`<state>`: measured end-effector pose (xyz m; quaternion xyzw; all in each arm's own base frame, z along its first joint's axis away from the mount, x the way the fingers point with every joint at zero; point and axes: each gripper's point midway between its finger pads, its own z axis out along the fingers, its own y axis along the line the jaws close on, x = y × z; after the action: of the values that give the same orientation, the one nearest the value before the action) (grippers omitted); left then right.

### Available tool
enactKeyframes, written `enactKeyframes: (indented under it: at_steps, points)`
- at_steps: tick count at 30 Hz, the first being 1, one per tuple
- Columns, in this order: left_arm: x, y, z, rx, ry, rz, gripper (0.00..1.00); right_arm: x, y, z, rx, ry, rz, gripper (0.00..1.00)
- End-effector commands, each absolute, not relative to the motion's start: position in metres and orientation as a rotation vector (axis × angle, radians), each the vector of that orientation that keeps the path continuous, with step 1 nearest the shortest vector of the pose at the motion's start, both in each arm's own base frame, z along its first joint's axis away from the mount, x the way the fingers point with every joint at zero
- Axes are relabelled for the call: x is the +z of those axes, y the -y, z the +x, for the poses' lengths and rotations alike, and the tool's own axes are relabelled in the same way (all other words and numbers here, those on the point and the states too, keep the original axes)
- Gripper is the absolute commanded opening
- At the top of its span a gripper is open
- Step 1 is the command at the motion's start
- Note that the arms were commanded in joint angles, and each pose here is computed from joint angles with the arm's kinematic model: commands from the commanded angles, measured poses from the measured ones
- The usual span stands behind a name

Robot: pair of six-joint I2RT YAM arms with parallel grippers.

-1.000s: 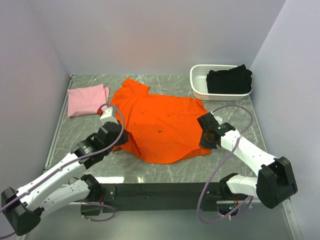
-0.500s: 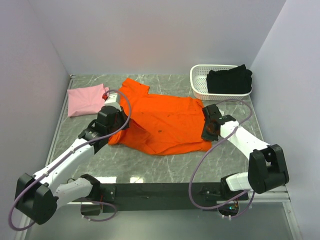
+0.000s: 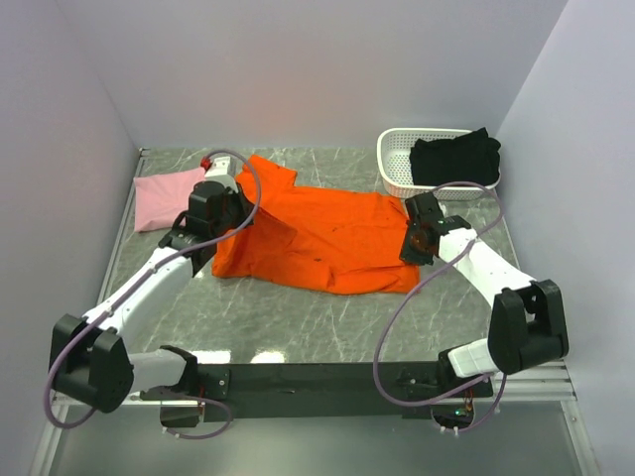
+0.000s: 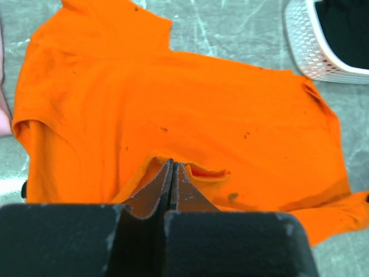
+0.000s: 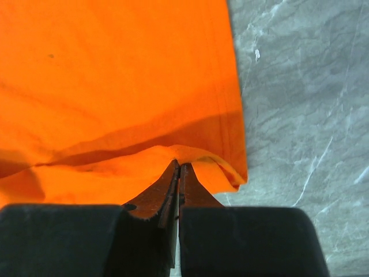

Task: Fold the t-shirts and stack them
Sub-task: Fold the tshirt

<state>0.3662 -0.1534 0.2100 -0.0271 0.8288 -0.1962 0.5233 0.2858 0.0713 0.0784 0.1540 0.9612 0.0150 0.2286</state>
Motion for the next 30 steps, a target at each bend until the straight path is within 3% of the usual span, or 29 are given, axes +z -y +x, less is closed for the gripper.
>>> enactKeyframes:
  at_steps: [1, 20, 30]
  points:
    - [0.226, 0.157, 0.386, -0.485, -1.933, -0.032, 0.01, 0.087, -0.071, 0.306, 0.058, -2.607, 0.419, 0.00]
    - [0.206, 0.128, 0.412, -0.430, -1.956, -0.105, 0.01, 0.085, -0.051, 0.310, 0.013, -2.588, 0.476, 0.00]
    - [0.212, 0.122, 0.401, -0.433, -1.919, -0.116, 0.01, 0.087, -0.046, 0.306, 0.011, -2.564, 0.488, 0.00]
